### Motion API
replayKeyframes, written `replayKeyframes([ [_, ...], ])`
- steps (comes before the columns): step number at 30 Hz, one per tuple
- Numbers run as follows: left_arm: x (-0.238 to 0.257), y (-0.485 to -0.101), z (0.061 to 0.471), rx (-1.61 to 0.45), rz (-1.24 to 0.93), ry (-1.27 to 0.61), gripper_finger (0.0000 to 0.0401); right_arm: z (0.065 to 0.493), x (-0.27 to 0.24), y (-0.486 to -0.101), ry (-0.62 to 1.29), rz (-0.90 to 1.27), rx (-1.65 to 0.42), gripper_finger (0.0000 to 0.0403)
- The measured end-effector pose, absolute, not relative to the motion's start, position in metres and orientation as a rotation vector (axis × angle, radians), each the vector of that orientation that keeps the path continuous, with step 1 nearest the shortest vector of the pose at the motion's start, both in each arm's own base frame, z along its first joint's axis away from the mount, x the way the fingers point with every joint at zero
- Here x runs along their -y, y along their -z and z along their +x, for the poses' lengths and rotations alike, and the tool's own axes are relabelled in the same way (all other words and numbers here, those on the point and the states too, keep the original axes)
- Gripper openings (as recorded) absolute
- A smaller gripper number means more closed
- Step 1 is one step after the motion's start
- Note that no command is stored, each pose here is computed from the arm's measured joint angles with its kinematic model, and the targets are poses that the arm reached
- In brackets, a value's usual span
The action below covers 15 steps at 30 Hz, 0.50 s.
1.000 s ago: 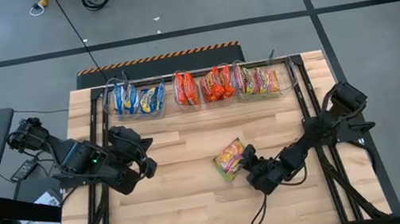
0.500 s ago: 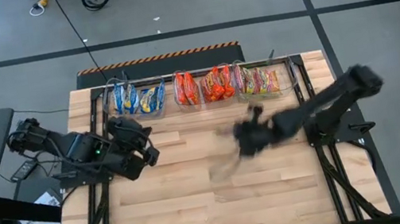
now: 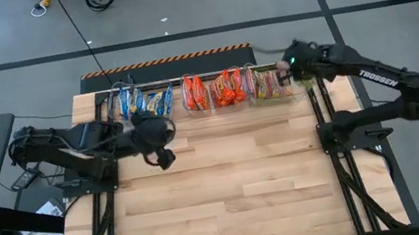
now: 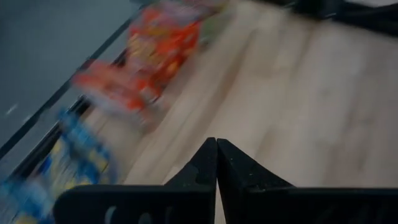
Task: Sort Maruchan noodles
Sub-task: Put the green noodle pack into the right transparent bin
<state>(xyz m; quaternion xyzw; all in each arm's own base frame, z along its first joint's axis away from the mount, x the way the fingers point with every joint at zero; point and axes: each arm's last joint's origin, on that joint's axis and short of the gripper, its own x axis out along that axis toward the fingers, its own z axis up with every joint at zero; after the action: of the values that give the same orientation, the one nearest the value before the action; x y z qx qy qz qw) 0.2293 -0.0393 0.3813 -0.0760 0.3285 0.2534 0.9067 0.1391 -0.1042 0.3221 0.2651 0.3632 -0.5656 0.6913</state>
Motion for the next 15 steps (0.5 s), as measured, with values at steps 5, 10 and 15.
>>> replayKeyframes([
  [5,0.031,-0.393,0.245,-0.6,-0.076,-0.31,0.0009,0.123,0.131,-0.324,1.385,0.677,-0.716,0.0006],
  [10,0.024,-0.4,0.251,-0.546,-0.024,-0.205,0.0009,0.121,0.147,-0.305,1.434,0.725,-0.639,0.0005],
  [15,0.016,-0.402,0.227,-0.62,-0.019,-0.219,0.0009,0.116,0.149,-0.261,1.517,0.765,-0.645,0.0005],
])
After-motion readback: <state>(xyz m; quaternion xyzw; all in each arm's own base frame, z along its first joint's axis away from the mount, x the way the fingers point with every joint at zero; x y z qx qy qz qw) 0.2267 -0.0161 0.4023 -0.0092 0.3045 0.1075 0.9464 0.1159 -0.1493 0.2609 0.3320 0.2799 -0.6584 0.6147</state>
